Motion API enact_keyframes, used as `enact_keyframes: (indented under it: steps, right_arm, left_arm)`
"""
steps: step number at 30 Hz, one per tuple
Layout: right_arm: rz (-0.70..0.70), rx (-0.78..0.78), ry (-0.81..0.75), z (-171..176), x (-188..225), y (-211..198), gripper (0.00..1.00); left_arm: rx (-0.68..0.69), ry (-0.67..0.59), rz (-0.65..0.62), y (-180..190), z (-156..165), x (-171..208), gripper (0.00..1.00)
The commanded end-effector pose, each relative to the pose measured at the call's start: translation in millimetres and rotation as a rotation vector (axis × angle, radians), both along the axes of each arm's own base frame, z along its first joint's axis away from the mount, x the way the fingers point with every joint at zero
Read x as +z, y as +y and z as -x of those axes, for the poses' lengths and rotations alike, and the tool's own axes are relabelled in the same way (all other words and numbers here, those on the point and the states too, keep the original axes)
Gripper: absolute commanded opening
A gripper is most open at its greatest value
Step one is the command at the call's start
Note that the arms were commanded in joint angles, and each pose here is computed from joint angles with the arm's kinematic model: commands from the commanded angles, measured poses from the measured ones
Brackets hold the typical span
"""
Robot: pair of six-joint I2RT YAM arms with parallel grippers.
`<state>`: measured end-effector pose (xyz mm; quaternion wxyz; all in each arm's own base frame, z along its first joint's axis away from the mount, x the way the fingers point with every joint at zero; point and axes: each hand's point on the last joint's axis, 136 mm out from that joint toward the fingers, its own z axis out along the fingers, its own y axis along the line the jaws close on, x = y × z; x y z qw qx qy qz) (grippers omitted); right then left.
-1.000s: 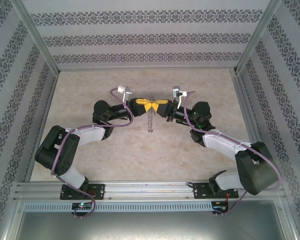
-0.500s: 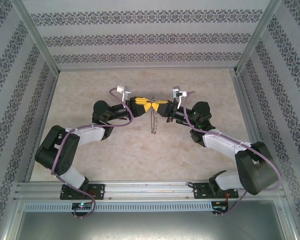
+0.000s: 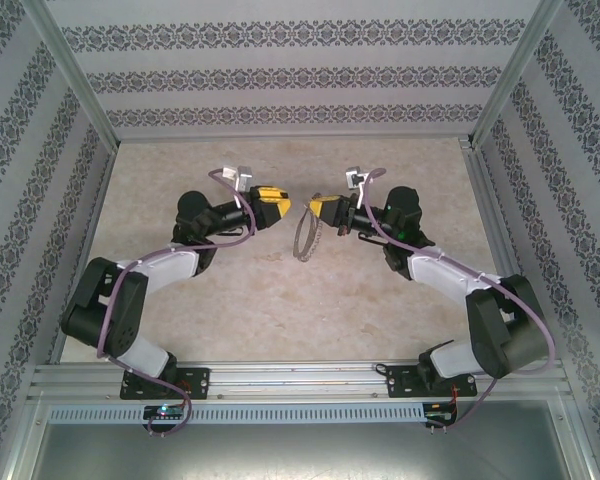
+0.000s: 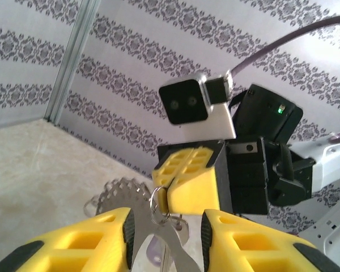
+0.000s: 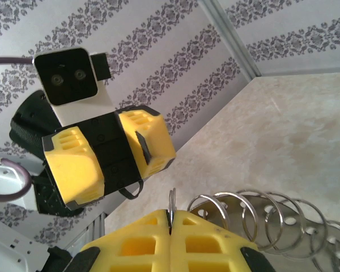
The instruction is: Put the keys on the keyring
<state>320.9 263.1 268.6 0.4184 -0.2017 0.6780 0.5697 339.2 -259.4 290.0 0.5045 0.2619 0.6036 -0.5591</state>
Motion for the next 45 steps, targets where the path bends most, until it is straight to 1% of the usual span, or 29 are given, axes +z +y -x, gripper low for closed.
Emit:
enact_keyframes:
  steps: [1,5,10,15,19,22,28,39,45]
  right_arm:
    - [0.047,0.103,-0.097,8.8,21.1,4.1,0.0]
    - [0.088,0.183,-0.128,15.3,30.6,7.0,0.0]
    - [0.088,0.236,-0.159,13.7,44.5,7.9,0.0]
    - [0.101,0.287,-0.163,9.8,47.7,9.5,0.0]
    - [0.094,0.321,-0.166,8.6,50.4,9.3,0.0]
    - [0.095,0.339,-0.16,8.1,49.7,9.6,0.0]
    - [0.097,0.355,-0.15,3.5,48.1,12.0,0.0]
    - [0.098,0.369,-0.141,-3.3,43.6,15.8,0.0]
    - [0.1,0.362,-0.145,-6.5,44.4,15.6,0.0]
  left_arm:
    - [-0.026,-0.007,-0.12,1.0,4.5,8.8,0.39]
    - [-0.022,-0.012,-0.224,4.1,9.3,15.2,0.44]
    - [-0.066,-0.023,-0.274,1.4,10.1,35.7,0.46]
    - [-0.123,0.007,-0.322,-2.6,8.3,36.3,0.47]
    - [-0.187,0.031,-0.313,-7.5,10.2,37.0,0.45]
    - [-0.211,0.048,-0.312,-10.1,7.8,36.3,0.43]
    - [-0.221,0.054,-0.327,-12.8,0.4,30.4,0.43]
    - [-0.25,0.065,-0.306,-17.3,-5.8,29.4,0.41]
    - [-0.275,0.077,-0.281,-20.7,-8.7,29.3,0.34]
